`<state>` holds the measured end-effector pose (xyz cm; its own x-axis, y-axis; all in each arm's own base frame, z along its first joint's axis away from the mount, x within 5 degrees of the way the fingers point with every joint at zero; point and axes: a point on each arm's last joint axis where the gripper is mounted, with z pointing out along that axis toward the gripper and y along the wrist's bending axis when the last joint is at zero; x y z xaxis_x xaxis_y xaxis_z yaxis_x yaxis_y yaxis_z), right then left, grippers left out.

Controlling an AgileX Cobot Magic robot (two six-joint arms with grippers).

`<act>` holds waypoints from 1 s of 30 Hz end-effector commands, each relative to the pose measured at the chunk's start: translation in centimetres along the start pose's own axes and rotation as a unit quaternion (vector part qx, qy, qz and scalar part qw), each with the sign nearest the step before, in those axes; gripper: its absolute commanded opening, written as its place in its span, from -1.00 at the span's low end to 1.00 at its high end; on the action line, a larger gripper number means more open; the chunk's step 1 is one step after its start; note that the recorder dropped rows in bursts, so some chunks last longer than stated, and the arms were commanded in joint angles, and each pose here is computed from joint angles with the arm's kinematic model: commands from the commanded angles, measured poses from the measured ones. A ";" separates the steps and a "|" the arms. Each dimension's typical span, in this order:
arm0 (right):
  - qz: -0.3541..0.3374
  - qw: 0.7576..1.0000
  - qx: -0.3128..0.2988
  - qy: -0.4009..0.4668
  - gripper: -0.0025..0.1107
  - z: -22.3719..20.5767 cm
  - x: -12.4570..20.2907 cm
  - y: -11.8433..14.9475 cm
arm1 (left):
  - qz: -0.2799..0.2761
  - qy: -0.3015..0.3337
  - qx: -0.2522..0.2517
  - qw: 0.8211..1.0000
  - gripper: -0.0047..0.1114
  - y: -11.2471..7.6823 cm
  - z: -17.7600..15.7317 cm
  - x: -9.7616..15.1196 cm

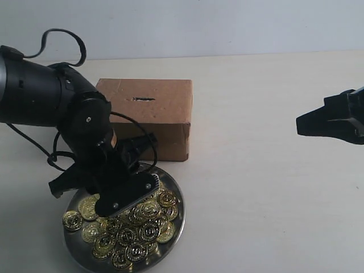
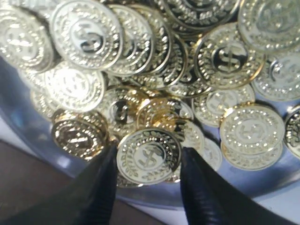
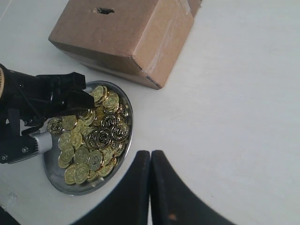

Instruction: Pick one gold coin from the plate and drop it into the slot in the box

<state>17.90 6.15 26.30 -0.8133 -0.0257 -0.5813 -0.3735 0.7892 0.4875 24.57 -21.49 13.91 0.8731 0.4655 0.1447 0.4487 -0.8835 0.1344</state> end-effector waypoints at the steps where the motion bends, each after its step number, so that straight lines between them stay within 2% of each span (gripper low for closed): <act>1: 0.000 1.000 -0.002 -0.006 -0.96 -0.1 -0.2 0.0 | -0.056 0.007 -0.025 0.998 -0.41 0.2 -1.9 0.1; 6: 0.016 1.000 -0.020 -0.017 -0.96 0.1 -0.2 0.2 | -0.142 0.012 -0.048 0.989 -0.41 -0.1 -4.3 0.2; 9: 0.036 0.997 -0.053 -0.035 -0.96 0.5 0.2 0.4 | -0.196 0.011 -0.075 0.978 -0.41 -0.2 -6.0 0.3; 14: 0.071 0.987 -0.120 -0.085 -0.96 1.6 1.5 0.6 | -0.300 -0.008 -0.116 0.947 -0.41 -0.5 -8.9 0.2; 21: 0.091 0.982 -0.156 -0.063 -0.96 5.3 2.1 2.9 | -0.361 -0.058 -0.112 0.924 -0.41 -1.4 -11.0 -0.7; 26: 0.054 0.984 -0.168 0.003 -0.96 8.9 2.4 4.7 | -0.388 -0.073 -0.099 0.914 -0.41 -1.9 -11.8 -1.1; 28: 0.043 0.982 -0.184 0.025 -0.92 10.2 2.2 5.8 | -0.393 -0.082 -0.098 0.911 -0.41 -2.1 -12.2 -1.2; 30: 0.036 0.978 -0.200 0.038 -0.78 11.4 1.5 6.7 | -0.399 -0.092 -0.097 0.907 -0.41 -2.2 -12.5 -1.4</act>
<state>18.44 16.64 21.15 -0.8698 -0.0042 -0.4934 -0.4227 0.5221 0.7407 20.58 -19.52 25.04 0.3358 0.9212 -0.1963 0.9108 -0.2644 0.3171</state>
